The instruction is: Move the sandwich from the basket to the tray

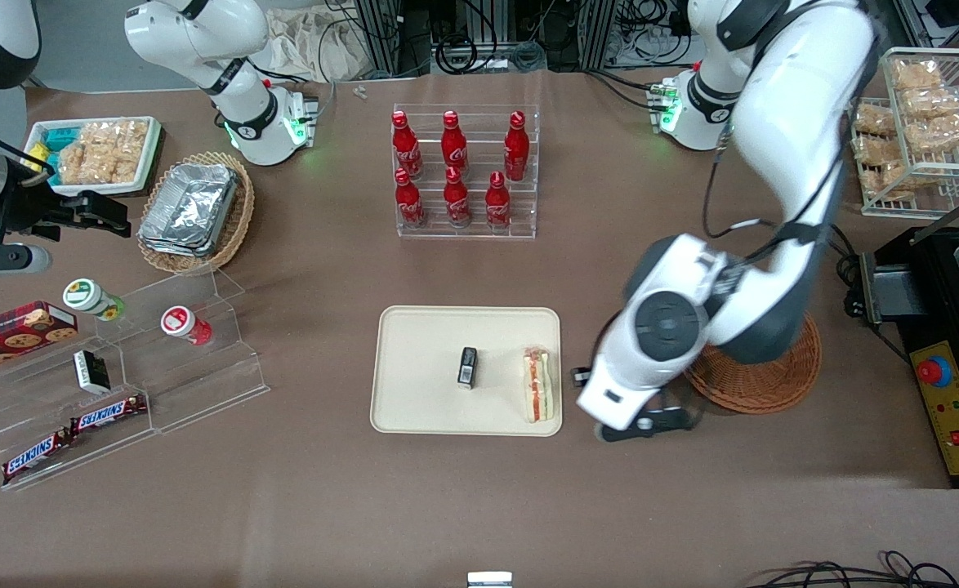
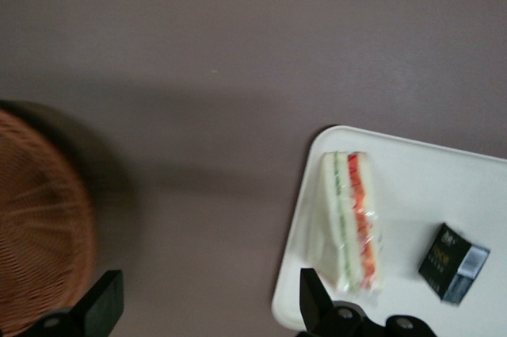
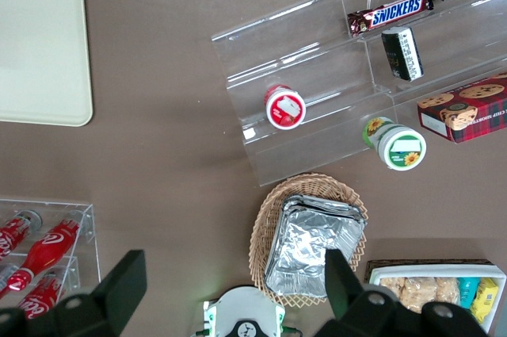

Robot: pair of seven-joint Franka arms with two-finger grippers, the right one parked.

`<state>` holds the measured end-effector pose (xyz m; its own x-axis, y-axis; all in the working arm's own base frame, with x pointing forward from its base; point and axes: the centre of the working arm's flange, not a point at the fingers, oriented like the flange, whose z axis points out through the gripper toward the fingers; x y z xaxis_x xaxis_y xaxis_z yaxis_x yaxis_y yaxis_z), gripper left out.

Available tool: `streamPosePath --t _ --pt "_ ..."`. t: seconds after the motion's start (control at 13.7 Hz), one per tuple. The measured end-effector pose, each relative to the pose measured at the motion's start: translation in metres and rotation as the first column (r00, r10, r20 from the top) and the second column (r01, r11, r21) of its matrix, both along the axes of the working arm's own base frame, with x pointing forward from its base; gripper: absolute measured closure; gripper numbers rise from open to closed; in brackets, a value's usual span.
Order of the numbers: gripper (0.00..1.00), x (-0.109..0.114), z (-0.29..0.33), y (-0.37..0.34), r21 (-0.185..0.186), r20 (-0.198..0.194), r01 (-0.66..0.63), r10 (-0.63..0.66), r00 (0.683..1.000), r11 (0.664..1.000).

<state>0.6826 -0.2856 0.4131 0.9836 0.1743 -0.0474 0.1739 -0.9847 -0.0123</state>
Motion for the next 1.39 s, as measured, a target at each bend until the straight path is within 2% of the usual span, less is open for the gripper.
streamPosePath --t 0.15,0.22,0.37,0.51,0.66,0.88,1.1,1.39 --pt "0.00 0.003 0.036 0.053 -0.049 -0.033 0.006 -0.007 0.999 0.999" --pt "0.00 0.000 0.047 0.076 -0.059 -0.035 0.031 -0.033 0.999 0.998" --pt "0.00 -0.012 0.053 0.109 -0.041 -0.018 0.080 -0.081 0.997 0.996" --pt "0.00 -0.033 0.051 0.136 -0.040 0.011 0.098 -0.098 0.995 0.994" --pt "0.00 -0.061 0.049 0.161 -0.003 0.035 0.095 -0.095 0.995 0.995" --pt "0.00 -0.098 0.056 0.182 0.030 0.040 0.115 -0.116 0.992 0.993" --pt "0.00 -0.107 0.074 0.196 0.039 0.029 0.131 -0.132 0.991 0.991" --pt "0.00 -0.096 0.108 0.214 0.034 0.012 0.185 -0.185 0.983 0.982"
